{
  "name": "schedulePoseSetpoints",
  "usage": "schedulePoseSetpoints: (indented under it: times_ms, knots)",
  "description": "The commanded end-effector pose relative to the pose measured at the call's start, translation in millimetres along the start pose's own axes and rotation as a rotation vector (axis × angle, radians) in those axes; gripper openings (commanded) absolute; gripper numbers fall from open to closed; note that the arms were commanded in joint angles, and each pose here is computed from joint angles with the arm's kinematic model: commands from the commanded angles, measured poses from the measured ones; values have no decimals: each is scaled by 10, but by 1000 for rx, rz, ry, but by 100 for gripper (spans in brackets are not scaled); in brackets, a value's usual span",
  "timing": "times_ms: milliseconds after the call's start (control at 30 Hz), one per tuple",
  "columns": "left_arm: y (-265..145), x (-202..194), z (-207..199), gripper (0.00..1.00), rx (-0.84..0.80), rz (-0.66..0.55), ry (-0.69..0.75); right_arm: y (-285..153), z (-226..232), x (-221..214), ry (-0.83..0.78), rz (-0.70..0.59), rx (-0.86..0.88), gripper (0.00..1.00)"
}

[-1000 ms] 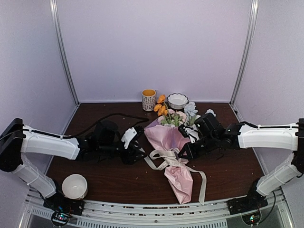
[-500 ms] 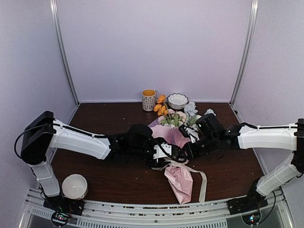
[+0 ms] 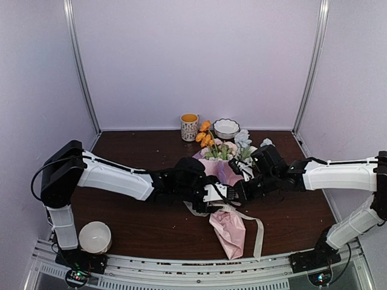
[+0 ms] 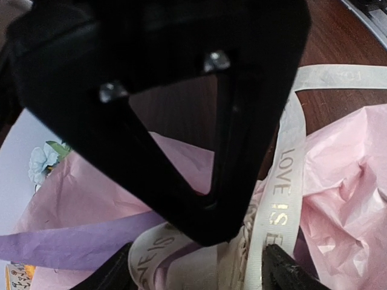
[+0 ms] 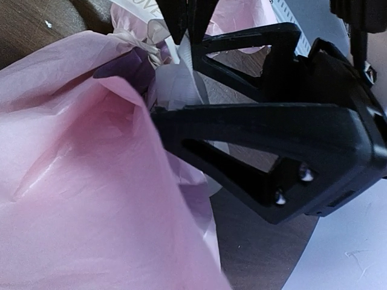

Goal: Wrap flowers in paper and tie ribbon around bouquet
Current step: Cross the half-tied ribbon over the folded bouquet.

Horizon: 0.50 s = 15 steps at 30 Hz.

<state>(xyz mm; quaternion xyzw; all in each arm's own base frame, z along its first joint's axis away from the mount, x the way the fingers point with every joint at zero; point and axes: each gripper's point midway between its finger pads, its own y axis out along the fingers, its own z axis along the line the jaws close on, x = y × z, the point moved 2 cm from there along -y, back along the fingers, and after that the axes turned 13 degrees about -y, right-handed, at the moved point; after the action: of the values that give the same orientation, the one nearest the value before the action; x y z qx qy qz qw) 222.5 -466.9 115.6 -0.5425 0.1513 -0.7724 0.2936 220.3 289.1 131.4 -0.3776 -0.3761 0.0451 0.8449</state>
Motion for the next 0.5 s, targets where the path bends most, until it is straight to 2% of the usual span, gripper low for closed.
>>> schedulePoseSetpoints:
  times_ms: [0,300,367,467]
  knots:
    - [82,5,10,71,-2,1,-15,12,0,11,8,-11,15,0]
    - [91,24,-147,73,-139,-13,-18,-14,-11,-7,8,-8,6,0]
    - [94,42,-131,64,-134,-18,-18,-9,-7,-1,8,-9,9,0]
    - [107,40,-88,40,-108,-15,-27,-5,-8,-2,9,-6,9,0]
